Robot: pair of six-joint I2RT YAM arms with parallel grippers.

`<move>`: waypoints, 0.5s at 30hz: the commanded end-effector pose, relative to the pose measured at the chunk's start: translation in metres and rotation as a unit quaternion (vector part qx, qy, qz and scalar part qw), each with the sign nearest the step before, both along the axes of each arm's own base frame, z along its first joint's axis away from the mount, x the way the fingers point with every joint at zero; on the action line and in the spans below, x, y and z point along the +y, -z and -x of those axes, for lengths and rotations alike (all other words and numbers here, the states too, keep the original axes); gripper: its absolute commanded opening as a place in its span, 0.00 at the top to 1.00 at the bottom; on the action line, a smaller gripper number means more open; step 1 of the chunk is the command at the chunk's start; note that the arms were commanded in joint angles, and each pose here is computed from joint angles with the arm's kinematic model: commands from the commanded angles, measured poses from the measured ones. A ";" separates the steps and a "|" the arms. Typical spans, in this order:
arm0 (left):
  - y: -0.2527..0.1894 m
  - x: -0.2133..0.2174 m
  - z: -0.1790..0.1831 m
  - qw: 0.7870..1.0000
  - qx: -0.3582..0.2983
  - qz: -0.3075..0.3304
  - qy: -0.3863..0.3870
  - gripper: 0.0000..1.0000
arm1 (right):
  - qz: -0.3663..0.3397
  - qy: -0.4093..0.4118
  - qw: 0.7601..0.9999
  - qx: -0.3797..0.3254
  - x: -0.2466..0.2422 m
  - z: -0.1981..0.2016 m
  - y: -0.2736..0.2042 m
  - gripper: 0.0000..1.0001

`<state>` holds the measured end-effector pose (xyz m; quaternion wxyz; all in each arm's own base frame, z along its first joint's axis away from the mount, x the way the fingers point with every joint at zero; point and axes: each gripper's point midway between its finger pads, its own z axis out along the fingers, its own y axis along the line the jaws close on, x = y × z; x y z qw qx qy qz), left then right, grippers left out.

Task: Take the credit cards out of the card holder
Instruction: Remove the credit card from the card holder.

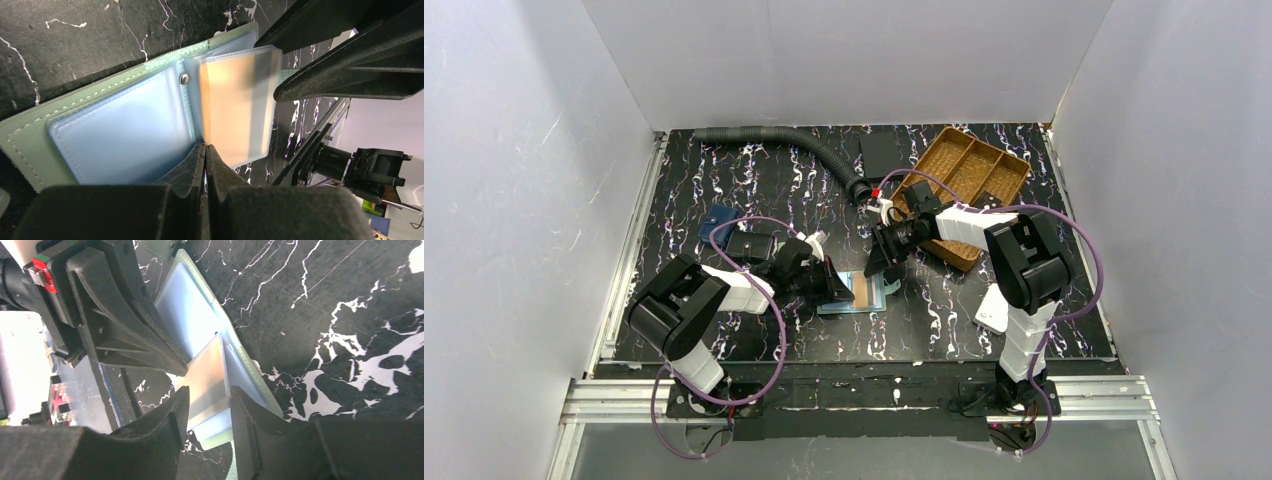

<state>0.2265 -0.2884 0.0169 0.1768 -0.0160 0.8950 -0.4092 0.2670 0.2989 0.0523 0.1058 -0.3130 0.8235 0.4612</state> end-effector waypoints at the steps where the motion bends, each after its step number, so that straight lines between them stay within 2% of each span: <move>1: 0.030 0.017 0.023 0.998 0.050 -0.047 0.001 1.00 | -0.030 -0.007 0.999 0.029 0.009 0.008 -0.010 0.58; 9: 0.026 0.014 0.021 0.998 0.051 -0.040 0.001 1.00 | -0.029 0.007 0.998 0.051 0.009 0.011 -0.006 0.73; 13: 0.020 0.012 0.019 0.998 0.049 -0.031 -0.001 0.96 | -0.011 0.021 0.998 0.061 0.007 0.011 0.004 0.91; 15: 0.015 0.013 0.017 0.998 0.049 -0.024 -0.009 0.88 | 0.004 0.029 0.998 0.059 0.005 0.007 0.008 0.97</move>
